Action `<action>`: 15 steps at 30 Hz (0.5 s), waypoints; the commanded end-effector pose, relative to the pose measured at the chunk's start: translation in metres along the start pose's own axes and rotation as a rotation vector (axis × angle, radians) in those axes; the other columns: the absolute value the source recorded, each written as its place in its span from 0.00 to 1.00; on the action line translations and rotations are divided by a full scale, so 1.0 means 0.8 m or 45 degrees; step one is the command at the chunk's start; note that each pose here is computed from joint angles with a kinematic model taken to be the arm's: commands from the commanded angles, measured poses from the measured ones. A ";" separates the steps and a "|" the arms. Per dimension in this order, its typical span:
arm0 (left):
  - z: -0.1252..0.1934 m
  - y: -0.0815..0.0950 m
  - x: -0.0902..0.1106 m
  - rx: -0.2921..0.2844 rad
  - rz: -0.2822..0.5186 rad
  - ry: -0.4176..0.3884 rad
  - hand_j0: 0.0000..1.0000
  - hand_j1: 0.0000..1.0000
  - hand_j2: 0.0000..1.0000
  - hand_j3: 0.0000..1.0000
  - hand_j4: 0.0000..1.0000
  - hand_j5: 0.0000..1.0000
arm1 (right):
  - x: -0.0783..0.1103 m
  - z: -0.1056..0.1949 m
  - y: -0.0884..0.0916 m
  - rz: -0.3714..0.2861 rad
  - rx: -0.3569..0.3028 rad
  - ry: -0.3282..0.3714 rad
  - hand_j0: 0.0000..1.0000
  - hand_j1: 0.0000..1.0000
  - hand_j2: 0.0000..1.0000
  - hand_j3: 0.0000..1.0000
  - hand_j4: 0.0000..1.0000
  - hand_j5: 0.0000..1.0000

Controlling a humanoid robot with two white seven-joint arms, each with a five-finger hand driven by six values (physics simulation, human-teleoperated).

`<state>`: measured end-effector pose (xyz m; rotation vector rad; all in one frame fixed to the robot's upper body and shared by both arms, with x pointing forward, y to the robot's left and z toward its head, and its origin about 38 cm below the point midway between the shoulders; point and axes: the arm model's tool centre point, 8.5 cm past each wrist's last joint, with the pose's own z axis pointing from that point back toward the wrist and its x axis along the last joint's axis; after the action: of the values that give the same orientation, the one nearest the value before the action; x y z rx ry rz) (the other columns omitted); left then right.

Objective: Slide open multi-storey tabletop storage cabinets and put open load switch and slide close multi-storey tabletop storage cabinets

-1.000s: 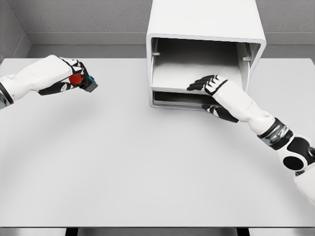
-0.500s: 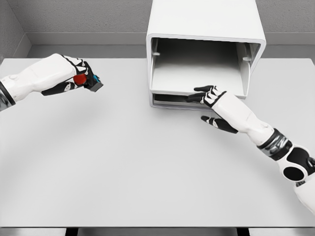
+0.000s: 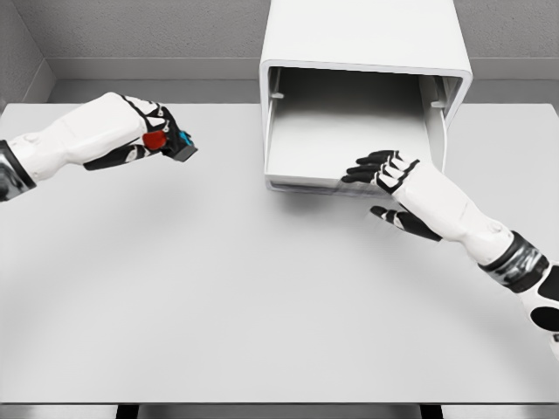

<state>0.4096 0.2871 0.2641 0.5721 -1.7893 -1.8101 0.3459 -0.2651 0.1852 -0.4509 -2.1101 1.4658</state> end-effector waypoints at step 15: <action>-0.034 0.011 0.035 0.138 0.034 -0.103 0.37 0.37 0.37 0.37 0.37 0.37 | -0.064 0.065 -0.107 0.096 -0.221 0.244 0.42 0.42 0.42 0.42 0.42 0.42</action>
<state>0.4070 0.2536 0.2725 0.5310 -1.9243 -1.7644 0.3560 -0.3515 0.2364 -0.6841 -2.1048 1.2591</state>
